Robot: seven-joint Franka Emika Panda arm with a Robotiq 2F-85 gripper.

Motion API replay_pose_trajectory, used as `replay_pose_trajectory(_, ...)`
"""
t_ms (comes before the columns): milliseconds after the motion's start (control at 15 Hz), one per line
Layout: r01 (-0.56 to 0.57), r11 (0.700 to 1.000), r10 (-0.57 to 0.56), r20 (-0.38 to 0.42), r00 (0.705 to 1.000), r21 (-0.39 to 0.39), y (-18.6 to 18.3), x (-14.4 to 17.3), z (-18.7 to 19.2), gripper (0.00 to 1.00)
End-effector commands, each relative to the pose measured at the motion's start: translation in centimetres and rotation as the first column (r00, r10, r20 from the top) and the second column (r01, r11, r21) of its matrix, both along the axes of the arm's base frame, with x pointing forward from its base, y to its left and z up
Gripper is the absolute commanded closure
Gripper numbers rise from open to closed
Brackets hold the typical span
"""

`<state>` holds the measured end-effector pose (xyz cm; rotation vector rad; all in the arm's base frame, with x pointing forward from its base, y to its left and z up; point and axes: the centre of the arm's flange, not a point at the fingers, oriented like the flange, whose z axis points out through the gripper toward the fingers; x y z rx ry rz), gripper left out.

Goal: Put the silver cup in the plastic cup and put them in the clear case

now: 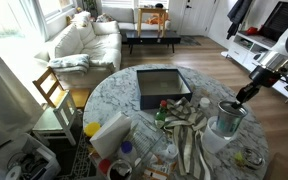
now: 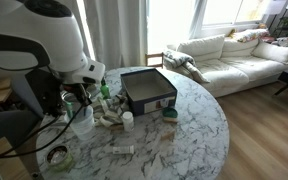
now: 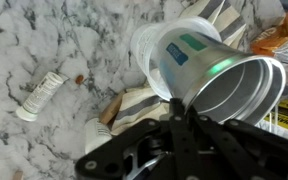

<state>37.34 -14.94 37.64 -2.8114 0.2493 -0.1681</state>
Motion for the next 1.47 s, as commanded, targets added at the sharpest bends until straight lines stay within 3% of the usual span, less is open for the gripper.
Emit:
replay_pose_trajectory(0, 0.013, 1.0, -0.013, 0.015, 1.0, -0.013, 0.8, -0.9, -1.3, 0.99)
replay_pose_trajectory(67, 0.009, 1.0, -0.009, 0.014, 1.0, -0.009, 1.0, -1.1, -1.4, 0.88)
replay_pose_trajectory(133, 0.008, 1.0, -0.008, 0.014, 1.0, -0.011, 1.2, -1.1, -1.5, 0.69)
replay_pose_trajectory(733, 0.027, 0.999, -0.027, 0.021, 0.999, -0.019, 1.3, -0.4, -1.0, 0.05)
replay_pose_trajectory(800, 0.031, 0.999, -0.031, 0.006, 1.0, -0.041, 1.0, -0.5, -1.4, 0.0)
replay_pose_trajectory(1400, 0.069, 0.995, -0.071, -0.042, 0.997, -0.066, 0.6, -1.3, -7.1, 0.0)
